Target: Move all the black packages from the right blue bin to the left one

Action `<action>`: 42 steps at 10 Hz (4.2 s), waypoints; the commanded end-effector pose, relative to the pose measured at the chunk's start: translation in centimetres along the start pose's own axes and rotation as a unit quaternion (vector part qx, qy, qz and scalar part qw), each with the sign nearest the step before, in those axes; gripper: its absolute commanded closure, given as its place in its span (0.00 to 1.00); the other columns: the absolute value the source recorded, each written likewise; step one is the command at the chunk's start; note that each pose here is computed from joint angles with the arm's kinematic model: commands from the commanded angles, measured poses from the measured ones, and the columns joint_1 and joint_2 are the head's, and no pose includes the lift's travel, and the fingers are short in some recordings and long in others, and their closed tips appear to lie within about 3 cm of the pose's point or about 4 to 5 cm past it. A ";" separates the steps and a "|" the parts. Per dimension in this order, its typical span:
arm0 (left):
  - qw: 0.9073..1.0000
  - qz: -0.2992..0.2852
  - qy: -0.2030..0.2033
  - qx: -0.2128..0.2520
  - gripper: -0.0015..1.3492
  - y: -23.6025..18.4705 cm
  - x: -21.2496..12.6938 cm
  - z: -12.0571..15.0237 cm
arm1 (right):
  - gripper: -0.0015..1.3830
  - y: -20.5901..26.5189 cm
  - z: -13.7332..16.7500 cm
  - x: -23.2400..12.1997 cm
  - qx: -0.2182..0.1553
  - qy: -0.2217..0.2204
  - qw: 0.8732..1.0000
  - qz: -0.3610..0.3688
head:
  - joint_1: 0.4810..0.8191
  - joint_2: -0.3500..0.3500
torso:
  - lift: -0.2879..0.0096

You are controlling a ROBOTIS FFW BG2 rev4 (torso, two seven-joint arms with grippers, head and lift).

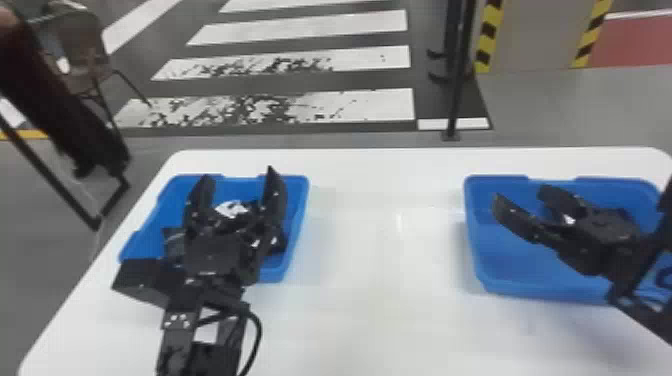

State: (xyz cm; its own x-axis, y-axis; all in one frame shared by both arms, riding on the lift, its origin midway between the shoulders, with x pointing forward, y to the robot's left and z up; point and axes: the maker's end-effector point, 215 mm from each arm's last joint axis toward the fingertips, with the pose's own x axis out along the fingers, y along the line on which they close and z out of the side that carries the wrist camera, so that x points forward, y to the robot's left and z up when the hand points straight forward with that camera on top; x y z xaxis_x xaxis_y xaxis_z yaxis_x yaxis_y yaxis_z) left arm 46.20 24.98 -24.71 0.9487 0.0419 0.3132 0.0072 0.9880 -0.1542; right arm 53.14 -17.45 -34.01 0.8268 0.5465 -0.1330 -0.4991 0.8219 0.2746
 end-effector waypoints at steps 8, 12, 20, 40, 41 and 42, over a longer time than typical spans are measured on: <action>0.998 -0.024 0.019 -0.047 0.15 -3.9 -2.5 -1.3 | 0.11 -11.5 -1.8 -3.3 -0.057 0.095 0.971 -0.212 | 0.63 0.41 | 0.35; 0.998 -0.025 0.020 -0.049 0.15 -4.1 -2.4 -1.4 | 0.11 -15.5 -3.7 -5.1 -0.041 0.123 0.958 -0.256 | 0.63 0.33 | 0.35; 0.998 -0.029 0.033 -0.050 0.15 -4.3 -2.5 -2.1 | 0.55 -16.7 -7.6 -6.0 0.021 0.169 0.951 -0.259 | 0.63 0.29 | 0.35; 0.975 -0.111 0.076 -0.174 0.15 -13.2 -2.8 -2.0 | 0.87 19.8 -0.7 2.9 0.137 0.071 0.969 0.193 | 0.63 0.68 | 0.35; 0.976 -0.110 0.078 -0.170 0.15 -13.0 -2.7 -2.1 | 0.87 20.8 -0.8 2.8 0.138 0.072 0.967 0.201 | 0.63 0.69 | 0.35; 0.977 -0.110 0.082 -0.165 0.15 -13.0 -2.7 -2.3 | 0.87 21.5 -1.0 2.7 0.141 0.075 0.965 0.209 | 0.63 0.72 | 0.35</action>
State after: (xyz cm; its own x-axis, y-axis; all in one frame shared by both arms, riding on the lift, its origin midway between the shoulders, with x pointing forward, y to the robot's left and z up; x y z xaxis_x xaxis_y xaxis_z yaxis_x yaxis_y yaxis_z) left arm 44.24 11.64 -25.61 0.9492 -0.2170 0.2280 0.2954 0.8642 -0.4074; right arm 44.71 1.48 -29.45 0.5197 0.8498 -0.0878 -0.6703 0.4693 0.5748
